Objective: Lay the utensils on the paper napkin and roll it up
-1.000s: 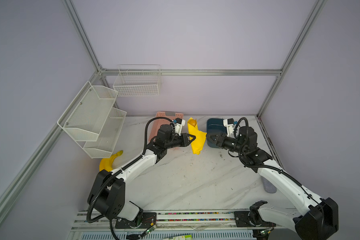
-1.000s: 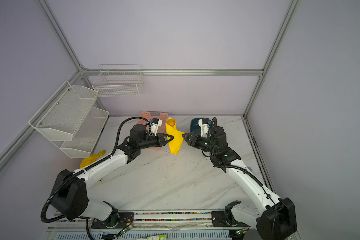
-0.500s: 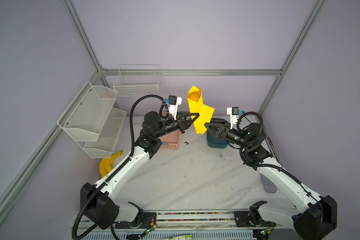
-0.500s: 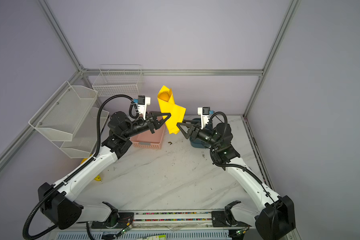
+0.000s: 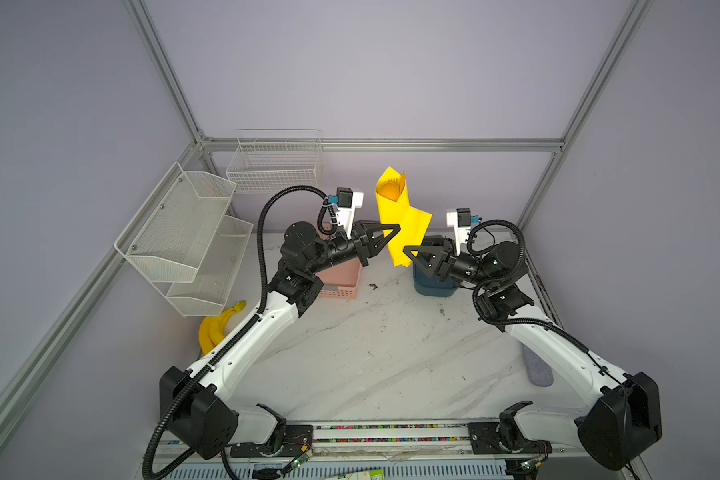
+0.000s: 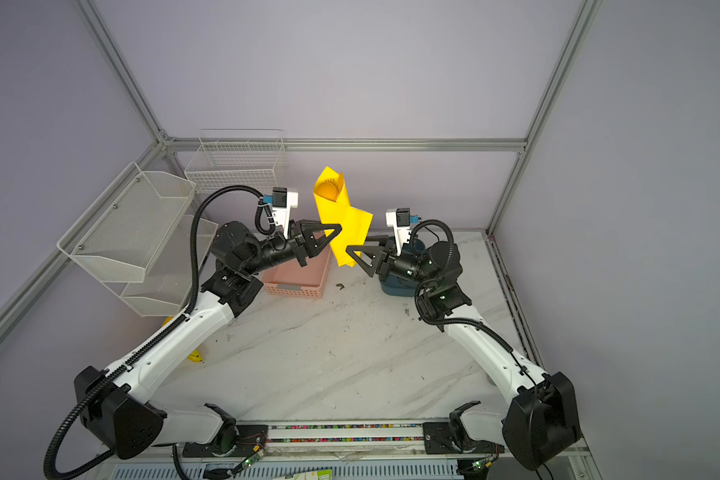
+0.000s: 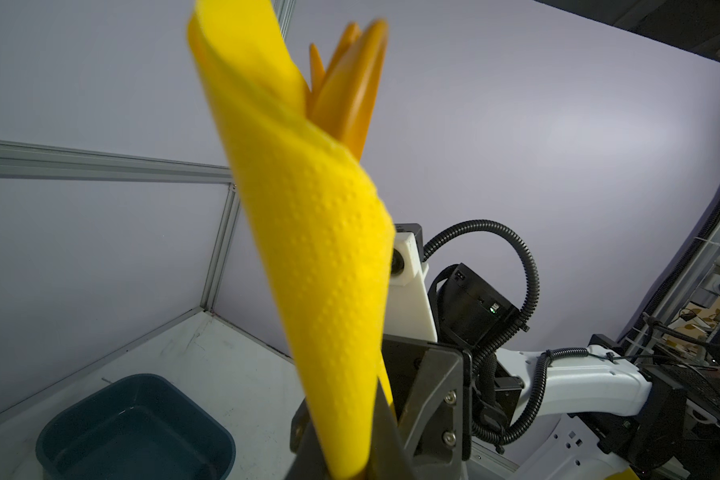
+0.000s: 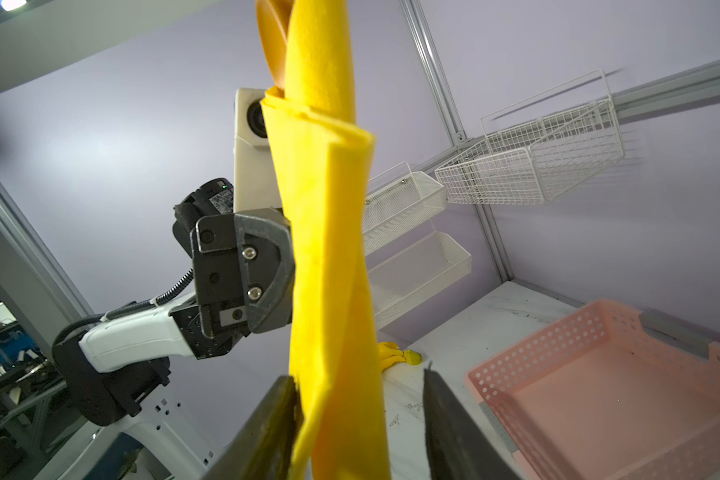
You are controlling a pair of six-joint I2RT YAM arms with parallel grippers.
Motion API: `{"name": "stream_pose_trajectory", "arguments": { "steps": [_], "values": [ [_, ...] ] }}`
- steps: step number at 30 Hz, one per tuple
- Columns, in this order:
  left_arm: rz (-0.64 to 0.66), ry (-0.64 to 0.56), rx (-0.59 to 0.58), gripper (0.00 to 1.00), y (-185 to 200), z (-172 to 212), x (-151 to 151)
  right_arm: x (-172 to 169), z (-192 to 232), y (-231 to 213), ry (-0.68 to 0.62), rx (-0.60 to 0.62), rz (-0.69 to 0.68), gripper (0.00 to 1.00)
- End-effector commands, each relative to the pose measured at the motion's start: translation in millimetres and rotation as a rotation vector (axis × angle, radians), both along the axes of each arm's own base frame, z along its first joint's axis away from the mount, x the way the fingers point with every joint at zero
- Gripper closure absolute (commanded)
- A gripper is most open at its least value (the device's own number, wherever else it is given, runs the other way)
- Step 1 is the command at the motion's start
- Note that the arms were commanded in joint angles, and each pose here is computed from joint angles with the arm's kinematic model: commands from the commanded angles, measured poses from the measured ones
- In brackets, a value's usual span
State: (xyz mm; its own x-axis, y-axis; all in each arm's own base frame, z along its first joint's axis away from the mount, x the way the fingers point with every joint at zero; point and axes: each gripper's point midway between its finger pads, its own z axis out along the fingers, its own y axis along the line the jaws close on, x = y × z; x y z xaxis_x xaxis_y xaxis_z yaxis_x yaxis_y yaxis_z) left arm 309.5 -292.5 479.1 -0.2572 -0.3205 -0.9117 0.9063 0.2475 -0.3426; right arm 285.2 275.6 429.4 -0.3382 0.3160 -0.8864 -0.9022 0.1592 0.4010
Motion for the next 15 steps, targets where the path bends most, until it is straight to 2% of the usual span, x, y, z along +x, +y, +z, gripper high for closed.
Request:
{"name": "stream_pose_trajectory", "arguments": {
  "steps": [1, 7, 15],
  "values": [
    [0.013, -0.159, -0.077, 0.9, 12.1, 60.1, -17.9, -12.3, 21.2, -0.9, -0.094, 0.026, 0.038, 0.63],
    [0.015, -0.157, -0.077, 0.88, 11.2, 60.3, -15.5, -12.8, 23.7, 0.3, -0.096, 0.033, 0.047, 0.82],
    [0.013, -0.151, -0.094, 0.73, 11.4, 63.1, -14.3, -13.8, 26.0, -1.1, -0.106, 0.037, 0.037, 0.94]
  ]
}}
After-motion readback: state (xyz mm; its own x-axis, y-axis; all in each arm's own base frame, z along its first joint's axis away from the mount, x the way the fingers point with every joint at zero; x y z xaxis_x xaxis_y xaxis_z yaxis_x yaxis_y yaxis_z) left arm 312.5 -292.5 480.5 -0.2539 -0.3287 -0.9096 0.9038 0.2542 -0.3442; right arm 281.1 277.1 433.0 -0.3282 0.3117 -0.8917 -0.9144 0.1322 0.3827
